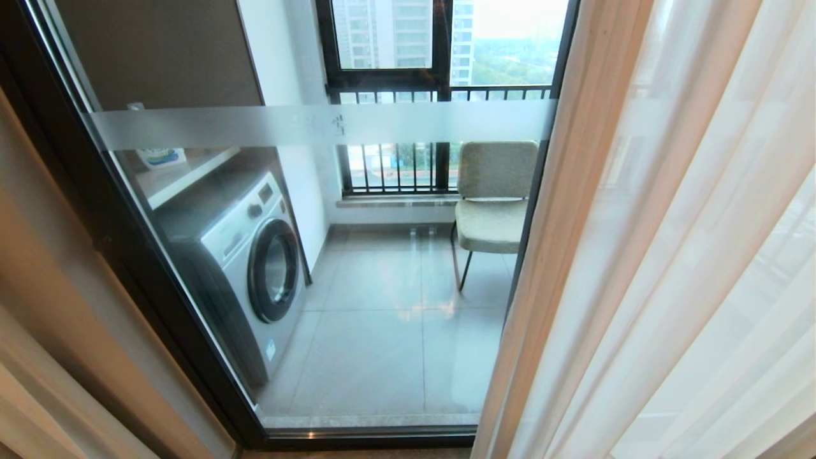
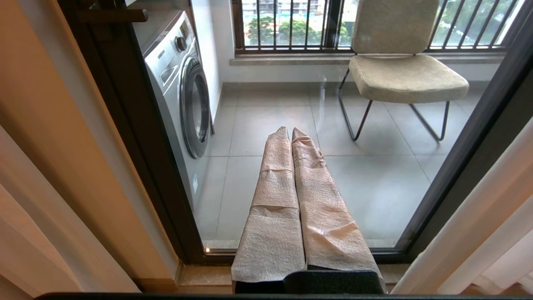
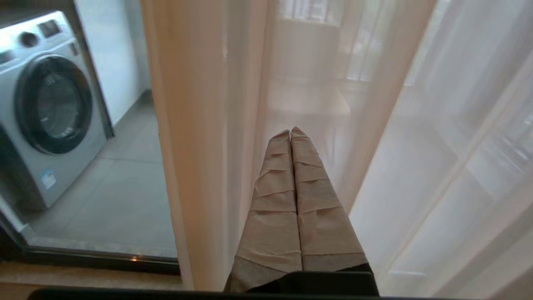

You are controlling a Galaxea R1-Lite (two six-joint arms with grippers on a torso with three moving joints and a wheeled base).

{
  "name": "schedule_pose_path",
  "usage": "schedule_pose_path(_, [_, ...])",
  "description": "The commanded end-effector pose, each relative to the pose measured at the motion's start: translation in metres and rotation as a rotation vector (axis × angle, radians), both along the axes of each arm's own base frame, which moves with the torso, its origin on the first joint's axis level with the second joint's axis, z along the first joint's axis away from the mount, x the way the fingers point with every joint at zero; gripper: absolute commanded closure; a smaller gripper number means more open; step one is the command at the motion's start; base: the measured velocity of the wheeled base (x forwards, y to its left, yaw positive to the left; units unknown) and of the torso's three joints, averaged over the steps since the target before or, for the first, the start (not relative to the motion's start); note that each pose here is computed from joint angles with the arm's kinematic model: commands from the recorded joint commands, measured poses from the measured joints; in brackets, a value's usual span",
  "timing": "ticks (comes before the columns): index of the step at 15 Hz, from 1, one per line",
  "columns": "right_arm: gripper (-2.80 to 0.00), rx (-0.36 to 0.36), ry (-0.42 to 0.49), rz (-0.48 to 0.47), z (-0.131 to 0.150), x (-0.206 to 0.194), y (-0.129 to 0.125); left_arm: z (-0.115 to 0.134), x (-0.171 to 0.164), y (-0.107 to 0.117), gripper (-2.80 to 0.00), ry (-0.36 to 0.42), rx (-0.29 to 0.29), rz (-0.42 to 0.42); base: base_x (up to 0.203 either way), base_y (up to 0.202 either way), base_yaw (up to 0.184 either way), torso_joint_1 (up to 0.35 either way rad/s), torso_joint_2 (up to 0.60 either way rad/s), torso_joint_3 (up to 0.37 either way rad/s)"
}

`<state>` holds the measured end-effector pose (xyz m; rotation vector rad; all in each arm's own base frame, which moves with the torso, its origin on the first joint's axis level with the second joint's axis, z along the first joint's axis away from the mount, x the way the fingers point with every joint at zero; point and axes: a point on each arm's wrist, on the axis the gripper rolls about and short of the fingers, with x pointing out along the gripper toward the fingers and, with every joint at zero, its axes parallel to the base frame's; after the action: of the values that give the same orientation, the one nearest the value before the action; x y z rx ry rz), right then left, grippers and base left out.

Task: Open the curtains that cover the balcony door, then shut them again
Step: Pull the inner curtains open on both sides

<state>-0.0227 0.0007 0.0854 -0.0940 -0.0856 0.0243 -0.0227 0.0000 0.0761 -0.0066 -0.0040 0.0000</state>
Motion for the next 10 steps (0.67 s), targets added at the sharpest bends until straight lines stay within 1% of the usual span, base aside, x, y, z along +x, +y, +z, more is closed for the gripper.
schedule_pose_path(1, [0.0, -0.014, -0.02, 0.142, 0.015, 0.001, 0.003, 0.0, 0.0, 0.0, 0.0, -0.002, -0.001, 0.0, 0.0, 0.0, 0.0, 0.0, 0.0, 0.0])
schedule_pose_path(2, [0.0, -0.022, -0.023, 0.215, 0.026, 0.001, 0.005, 0.0, 0.0, 0.0, 0.0, -0.002, -0.001, 0.0, 0.0, 0.0, 0.0, 0.0, 0.0, 0.0])
schedule_pose_path(4, [0.0, -0.031, -0.007, 0.307, 0.046, 0.006, 0.007, 0.0, 0.0, 0.0, 0.0, -0.002, -0.001, 0.0, 0.0, 0.0, 0.0, 0.0, 0.0, 0.0])
schedule_pose_path(7, [0.0, -0.029, 0.016, 0.379, 0.087, 0.026, 0.008, 0.0, 0.0, 0.0, 0.0, -0.002, -0.001, 0.0, 0.0, 0.0, 0.0, 0.0, 0.0, 0.0])
schedule_pose_path(10, [0.0, -0.034, -0.012, 0.458, 0.14, 0.062, 0.01, 0.0, 0.0, 0.0, 0.0, -0.002, -0.001, 0.0, 0.0, 0.0, 0.0, 0.0, 0.0, 0.0])
